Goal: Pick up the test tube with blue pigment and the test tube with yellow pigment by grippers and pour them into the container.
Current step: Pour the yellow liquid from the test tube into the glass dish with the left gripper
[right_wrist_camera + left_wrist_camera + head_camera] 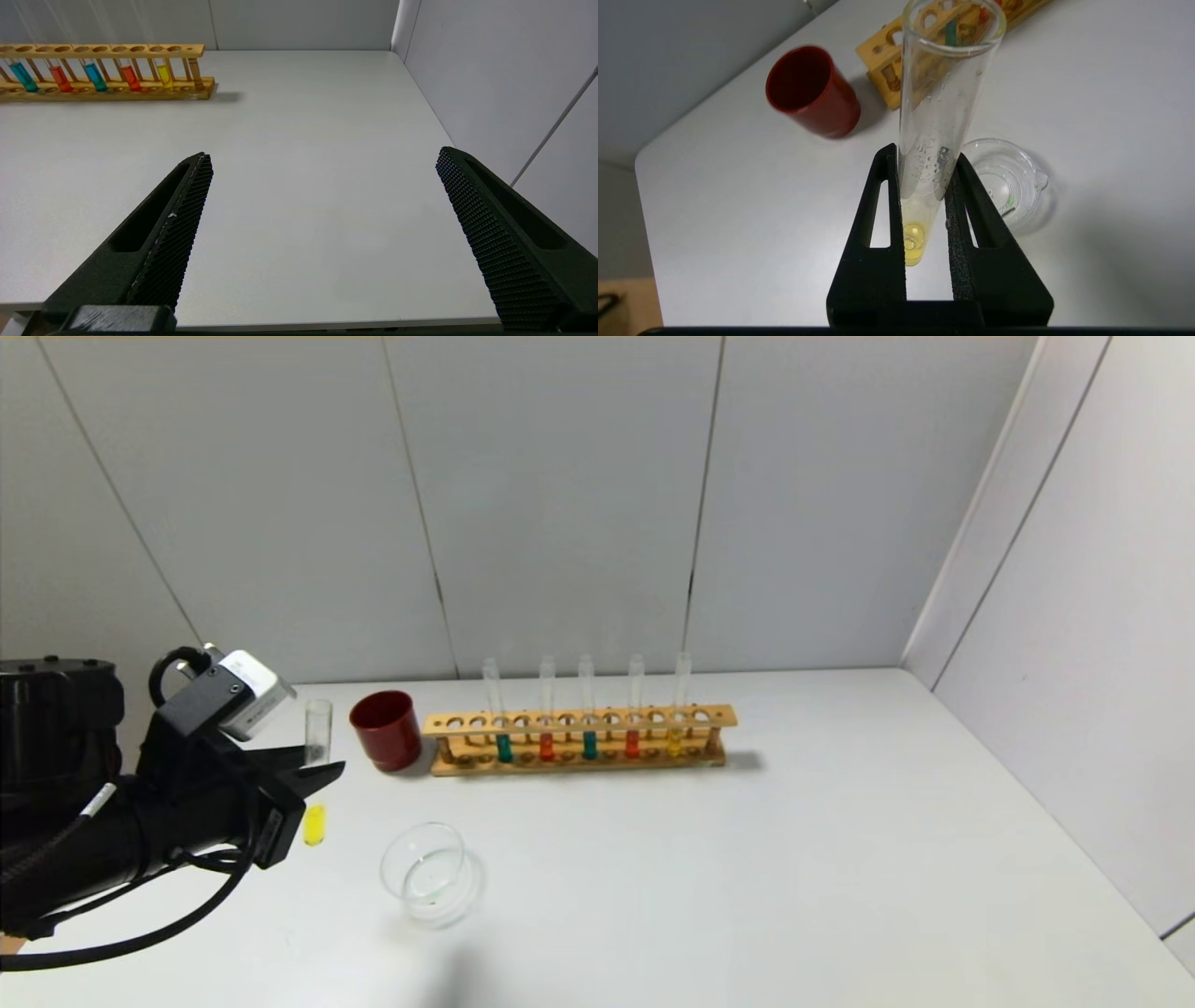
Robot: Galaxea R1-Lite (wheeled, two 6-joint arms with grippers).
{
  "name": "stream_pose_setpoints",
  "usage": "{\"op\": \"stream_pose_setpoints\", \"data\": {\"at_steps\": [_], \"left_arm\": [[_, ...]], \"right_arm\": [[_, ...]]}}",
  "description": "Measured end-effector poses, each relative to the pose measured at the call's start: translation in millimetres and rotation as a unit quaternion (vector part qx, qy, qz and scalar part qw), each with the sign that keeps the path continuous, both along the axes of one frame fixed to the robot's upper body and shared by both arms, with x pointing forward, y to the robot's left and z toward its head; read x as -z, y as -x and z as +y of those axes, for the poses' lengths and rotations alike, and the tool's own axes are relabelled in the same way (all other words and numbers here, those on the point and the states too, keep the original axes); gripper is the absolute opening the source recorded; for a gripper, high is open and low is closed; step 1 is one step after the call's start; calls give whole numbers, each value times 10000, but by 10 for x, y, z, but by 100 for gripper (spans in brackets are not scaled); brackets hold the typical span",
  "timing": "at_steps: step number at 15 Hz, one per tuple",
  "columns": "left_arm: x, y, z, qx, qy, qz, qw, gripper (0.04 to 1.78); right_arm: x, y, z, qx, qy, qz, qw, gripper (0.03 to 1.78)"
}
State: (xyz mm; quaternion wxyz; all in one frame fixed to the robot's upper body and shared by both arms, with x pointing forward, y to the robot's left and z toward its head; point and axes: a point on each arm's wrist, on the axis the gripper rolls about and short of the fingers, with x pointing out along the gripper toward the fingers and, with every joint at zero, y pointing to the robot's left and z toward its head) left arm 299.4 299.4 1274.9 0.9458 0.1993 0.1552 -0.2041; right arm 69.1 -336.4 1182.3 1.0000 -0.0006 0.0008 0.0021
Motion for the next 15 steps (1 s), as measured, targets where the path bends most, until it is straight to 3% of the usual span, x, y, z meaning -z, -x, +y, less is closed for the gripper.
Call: {"op": "stream_pose_setpoints", "data": {"at_steps": [5,9,15], "left_arm": [[187,-353,234,431,-464,-748,9952,30],[445,-494,461,1329,-1093,-848,9814,31],[550,-532,445,1888,-2077,-1150,9529,31]], "right_arm": [[0,0,0,0,0,0,10000,175],[0,0,0,0,0,0,10000,175],[0,0,0,0,0,0,10000,175]]}}
